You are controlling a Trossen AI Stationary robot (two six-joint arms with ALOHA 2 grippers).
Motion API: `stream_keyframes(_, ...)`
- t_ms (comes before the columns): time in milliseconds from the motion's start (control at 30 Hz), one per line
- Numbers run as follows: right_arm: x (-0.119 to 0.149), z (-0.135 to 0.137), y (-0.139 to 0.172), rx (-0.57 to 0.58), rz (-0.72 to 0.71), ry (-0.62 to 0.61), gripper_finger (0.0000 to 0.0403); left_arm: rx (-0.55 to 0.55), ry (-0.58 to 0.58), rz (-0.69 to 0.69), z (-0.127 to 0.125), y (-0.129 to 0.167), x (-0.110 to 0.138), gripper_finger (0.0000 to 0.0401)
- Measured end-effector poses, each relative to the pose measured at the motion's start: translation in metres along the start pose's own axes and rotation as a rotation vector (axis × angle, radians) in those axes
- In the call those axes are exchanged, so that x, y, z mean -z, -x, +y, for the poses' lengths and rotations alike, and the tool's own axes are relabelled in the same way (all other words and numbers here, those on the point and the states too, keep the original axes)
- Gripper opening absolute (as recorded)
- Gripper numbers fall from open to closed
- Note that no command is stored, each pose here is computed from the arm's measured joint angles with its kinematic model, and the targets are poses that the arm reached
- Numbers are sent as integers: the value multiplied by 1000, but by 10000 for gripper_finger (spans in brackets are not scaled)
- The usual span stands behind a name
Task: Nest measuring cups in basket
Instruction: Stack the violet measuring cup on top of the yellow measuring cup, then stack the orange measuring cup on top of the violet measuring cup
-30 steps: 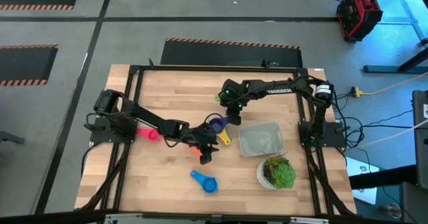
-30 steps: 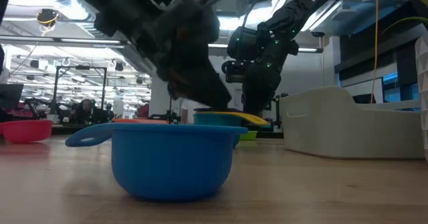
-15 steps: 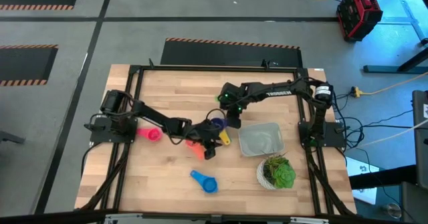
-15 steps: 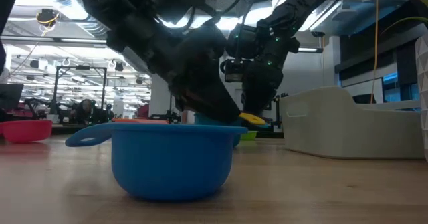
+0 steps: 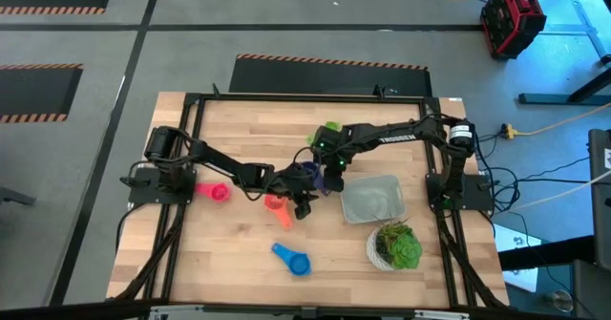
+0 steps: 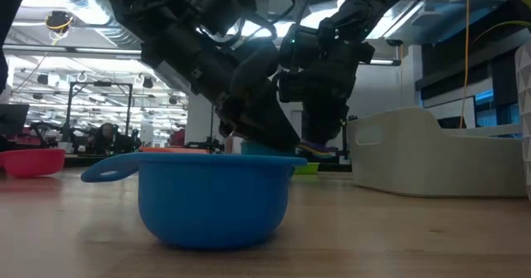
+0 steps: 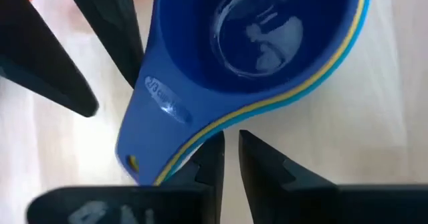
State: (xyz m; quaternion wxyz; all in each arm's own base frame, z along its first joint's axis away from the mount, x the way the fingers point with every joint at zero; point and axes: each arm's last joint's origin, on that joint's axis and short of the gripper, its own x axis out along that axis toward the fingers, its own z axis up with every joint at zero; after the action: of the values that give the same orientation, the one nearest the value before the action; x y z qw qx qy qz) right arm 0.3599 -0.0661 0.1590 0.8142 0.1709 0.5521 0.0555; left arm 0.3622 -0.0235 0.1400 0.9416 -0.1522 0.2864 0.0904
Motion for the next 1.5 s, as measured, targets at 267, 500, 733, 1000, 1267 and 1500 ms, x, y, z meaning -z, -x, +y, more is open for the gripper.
stream_keyframes(267, 0, 1, 0, 3, 1, 4, 51, -1, 1, -1, 0, 0, 0, 133)
stream_keyframes(500, 0, -9, 12, 42, -18, -22, 51, -3, -5, -10, 0, 6, -5, 133)
stream_keyframes(733, 1, -3, 60, 115, -99, 4, 51, 81, -1, -22, -6, 25, -20, 133)
stream_keyframes(1000, 15, 20, 124, 147, -216, 60, 51, 166, -3, -79, -17, 75, -49, 133)
stream_keyframes(1267, 40, 41, 170, 154, -270, 87, 51, 129, -5, -72, -13, 133, -62, 133)
stream_keyframes(1500, 72, 58, 187, 179, -282, 113, 51, -32, -13, 9, 1, 169, -55, 133)
